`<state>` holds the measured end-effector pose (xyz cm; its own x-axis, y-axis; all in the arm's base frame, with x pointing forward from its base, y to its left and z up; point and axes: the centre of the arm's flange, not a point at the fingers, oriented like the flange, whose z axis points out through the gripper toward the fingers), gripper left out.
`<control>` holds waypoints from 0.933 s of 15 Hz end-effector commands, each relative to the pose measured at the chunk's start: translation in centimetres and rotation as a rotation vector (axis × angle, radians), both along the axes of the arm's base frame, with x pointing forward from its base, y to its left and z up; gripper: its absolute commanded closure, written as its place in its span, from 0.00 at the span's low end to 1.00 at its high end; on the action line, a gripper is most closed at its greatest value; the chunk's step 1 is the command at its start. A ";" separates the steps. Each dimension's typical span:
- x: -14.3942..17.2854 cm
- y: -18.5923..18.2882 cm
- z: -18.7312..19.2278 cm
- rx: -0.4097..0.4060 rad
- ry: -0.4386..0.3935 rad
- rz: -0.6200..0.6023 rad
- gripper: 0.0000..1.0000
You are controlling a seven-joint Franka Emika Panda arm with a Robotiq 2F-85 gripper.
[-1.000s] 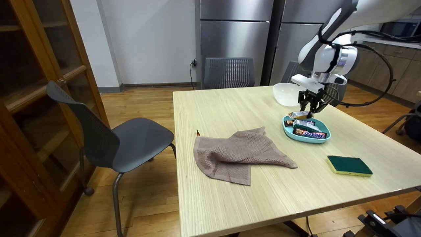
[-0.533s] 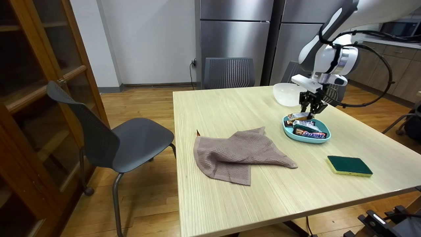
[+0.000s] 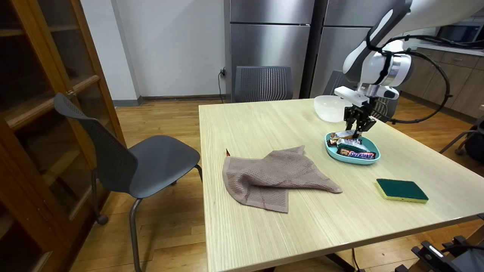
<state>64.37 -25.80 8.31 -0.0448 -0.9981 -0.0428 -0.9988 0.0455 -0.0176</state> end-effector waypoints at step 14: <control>-2.0 3.1 3.1 0.007 -0.004 0.046 0.00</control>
